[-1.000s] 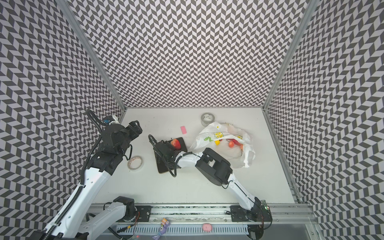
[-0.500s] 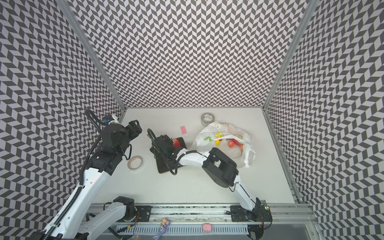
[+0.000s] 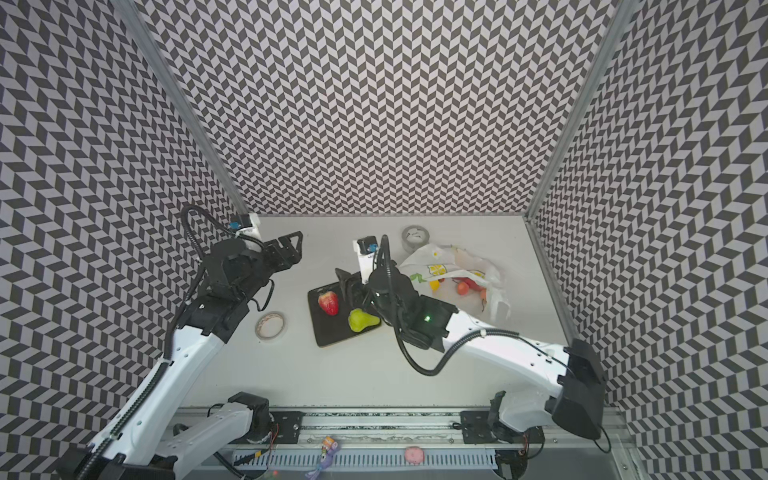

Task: Take the fake fruits out of the plastic bag
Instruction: 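Move the right gripper back into the bag mouth while the left holds the bag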

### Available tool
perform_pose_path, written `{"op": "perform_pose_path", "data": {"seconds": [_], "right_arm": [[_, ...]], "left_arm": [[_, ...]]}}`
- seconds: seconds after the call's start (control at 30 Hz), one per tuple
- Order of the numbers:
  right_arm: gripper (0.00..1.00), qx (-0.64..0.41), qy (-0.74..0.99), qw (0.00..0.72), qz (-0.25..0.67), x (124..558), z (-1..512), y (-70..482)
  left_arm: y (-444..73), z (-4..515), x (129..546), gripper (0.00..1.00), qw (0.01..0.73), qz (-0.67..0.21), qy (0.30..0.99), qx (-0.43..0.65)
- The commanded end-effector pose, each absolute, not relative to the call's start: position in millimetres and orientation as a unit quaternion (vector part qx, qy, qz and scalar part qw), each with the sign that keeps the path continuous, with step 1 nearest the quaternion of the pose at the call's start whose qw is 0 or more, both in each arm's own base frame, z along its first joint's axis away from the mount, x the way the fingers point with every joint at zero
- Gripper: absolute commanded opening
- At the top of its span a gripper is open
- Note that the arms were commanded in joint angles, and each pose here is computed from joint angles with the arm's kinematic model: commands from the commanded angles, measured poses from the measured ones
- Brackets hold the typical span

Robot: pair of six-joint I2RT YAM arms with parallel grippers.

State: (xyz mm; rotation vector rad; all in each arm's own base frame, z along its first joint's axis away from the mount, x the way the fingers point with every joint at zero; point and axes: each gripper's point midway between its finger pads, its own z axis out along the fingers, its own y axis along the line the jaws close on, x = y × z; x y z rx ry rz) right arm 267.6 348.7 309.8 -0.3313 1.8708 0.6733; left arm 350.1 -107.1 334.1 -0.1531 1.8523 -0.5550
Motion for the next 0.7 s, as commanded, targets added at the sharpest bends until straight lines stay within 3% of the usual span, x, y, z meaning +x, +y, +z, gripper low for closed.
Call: {"op": "perform_pose_path", "data": {"seconds": [0.0,0.23,0.43,0.67], "right_arm": [[0.65,-0.034,0.854,0.466,0.229,262,254,298],[0.63,0.079,0.907,0.383,0.154,270,199,209],[0.61,0.144,0.911,0.366,0.121,292,174,156],[0.6,0.196,0.899,0.366,0.139,329,153,139]], "left_arm": [[-166,333,348,0.83,0.533,-0.293,0.793,0.038],[-258,293,323,0.85,0.423,-0.386,0.802,0.17],[-300,260,309,0.9,0.377,-0.377,0.812,0.235],[-334,211,309,0.98,0.32,-0.357,0.836,0.269]]}}
